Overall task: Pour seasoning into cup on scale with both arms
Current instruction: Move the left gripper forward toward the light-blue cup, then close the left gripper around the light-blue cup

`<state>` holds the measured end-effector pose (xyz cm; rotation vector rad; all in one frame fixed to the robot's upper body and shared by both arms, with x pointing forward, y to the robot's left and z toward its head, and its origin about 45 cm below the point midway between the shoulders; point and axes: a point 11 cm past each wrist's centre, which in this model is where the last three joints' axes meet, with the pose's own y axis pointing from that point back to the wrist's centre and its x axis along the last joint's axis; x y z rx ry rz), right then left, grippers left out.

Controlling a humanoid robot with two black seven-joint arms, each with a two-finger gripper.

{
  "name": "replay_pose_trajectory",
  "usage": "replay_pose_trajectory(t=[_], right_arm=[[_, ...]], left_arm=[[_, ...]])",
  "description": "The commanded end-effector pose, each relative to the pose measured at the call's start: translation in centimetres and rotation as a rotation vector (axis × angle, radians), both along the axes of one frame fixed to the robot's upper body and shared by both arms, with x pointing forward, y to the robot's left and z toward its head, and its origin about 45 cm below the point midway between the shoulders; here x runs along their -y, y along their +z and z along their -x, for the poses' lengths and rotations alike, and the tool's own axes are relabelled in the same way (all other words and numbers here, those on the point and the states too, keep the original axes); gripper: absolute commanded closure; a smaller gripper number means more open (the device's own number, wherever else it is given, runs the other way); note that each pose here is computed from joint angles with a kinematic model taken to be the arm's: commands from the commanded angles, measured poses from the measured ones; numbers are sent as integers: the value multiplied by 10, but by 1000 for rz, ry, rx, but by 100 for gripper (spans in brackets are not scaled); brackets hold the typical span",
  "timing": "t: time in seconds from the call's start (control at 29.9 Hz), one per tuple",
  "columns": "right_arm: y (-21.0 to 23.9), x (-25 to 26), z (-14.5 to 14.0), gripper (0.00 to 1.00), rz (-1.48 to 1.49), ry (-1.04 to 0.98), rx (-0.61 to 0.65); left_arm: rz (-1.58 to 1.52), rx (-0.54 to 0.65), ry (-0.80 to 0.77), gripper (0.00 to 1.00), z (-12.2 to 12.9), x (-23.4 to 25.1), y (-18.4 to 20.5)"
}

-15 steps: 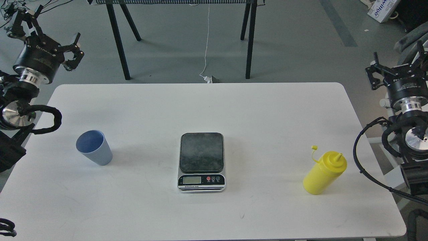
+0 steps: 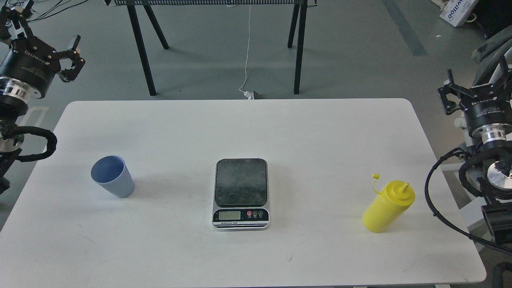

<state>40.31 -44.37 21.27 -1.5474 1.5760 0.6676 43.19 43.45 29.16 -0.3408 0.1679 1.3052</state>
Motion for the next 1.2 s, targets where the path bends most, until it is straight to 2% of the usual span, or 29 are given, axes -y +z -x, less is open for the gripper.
replay_pose_trajectory(t=[0.0,0.2,0.33,0.5,0.6,0.7,0.94,1.17], right_arm=[[-11,3,13,1,4,1,-22],[-18,16,32,1,6,-26,-33],[-19,19,34,1,4,-35,-34],[-19,19,35,1,4,-35,-35],[-19,19,35,1,4,-35,-35],[-22,19,37,1,4,-37,-41],[-22,19,37,1,5,-36,-42],[-22,20,37,1,5,-37,-43]], left_arm=[[-190,-20,-126,1,21,9,9],[-469,-22,-314,4,54,32,9],[-742,47,-385,8,76,61,-2],[-1240,132,-442,13,94,59,-40],[-1551,245,-486,18,103,53,-60],[-1739,253,-514,21,110,28,-83],[-1959,222,-585,32,125,-14,-112],[-2019,186,-612,38,120,-24,-133]])
